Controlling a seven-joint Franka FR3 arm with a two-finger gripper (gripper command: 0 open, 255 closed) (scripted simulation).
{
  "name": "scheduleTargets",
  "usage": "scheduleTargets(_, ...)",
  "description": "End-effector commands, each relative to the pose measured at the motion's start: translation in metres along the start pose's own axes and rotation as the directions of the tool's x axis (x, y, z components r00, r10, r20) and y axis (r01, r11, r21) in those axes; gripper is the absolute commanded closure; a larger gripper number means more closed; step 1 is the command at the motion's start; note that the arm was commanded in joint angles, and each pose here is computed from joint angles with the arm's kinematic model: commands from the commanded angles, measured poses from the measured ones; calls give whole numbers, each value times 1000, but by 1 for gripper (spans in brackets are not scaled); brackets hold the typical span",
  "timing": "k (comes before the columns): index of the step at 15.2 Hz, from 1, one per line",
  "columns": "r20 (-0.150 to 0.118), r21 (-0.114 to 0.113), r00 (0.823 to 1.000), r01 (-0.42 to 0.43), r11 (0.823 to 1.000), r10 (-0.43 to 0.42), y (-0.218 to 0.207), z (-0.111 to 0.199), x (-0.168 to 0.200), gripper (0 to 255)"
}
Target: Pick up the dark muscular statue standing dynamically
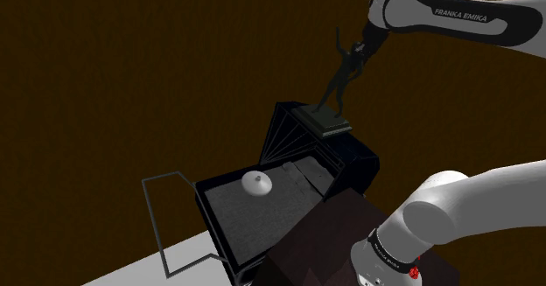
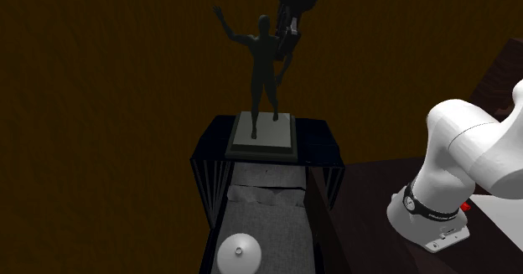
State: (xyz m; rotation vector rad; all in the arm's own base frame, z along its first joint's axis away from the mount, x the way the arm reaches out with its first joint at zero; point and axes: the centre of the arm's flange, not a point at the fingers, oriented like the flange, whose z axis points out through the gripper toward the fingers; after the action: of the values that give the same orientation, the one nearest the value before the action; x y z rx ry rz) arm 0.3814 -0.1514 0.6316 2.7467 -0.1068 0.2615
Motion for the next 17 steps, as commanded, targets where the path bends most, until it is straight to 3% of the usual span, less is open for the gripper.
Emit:
scheduleTargets(1, 1, 0, 1000, 1, 1000, -1, 0, 1, 0, 255)
scheduleTargets(4, 2, 1, 1000, 1, 1000, -1, 0, 1, 0, 255)
scheduleTargets(17, 2, 1, 1000, 1, 1000, -1, 25, -62, 14, 255)
